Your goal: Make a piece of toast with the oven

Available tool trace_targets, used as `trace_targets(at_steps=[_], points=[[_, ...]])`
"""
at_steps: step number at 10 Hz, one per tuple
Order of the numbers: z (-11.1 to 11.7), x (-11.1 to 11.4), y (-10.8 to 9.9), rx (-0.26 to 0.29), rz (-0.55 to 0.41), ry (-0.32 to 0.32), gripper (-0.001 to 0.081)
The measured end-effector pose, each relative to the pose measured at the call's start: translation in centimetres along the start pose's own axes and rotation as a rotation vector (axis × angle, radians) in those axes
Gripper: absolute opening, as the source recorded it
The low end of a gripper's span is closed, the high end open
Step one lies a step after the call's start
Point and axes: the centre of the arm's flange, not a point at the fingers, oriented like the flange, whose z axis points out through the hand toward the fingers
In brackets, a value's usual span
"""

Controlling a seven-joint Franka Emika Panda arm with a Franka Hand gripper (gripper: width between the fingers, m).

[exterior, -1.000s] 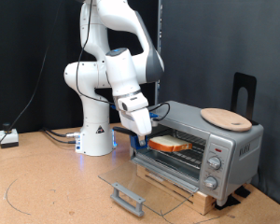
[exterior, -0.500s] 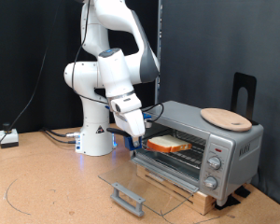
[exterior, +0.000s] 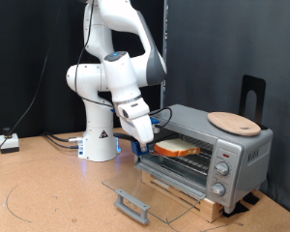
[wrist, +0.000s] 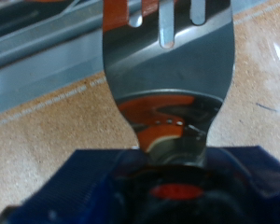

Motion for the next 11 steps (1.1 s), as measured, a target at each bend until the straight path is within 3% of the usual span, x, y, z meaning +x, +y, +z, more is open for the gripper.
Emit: trace_targets(at_steps=[4,6,9,11], points=[[0.3,1.0,-1.3,0.007,0.013,-0.004,0.0419],[0.1,0.8,-0.9,-0.004,0.009,0.003,0.0419],[-1.3,-1.7,2.5,-0.052,0.032,-0.007,0.0419],[-2.2,-3.6,5.1,-0.038,0.086,-0.018,0.0419]])
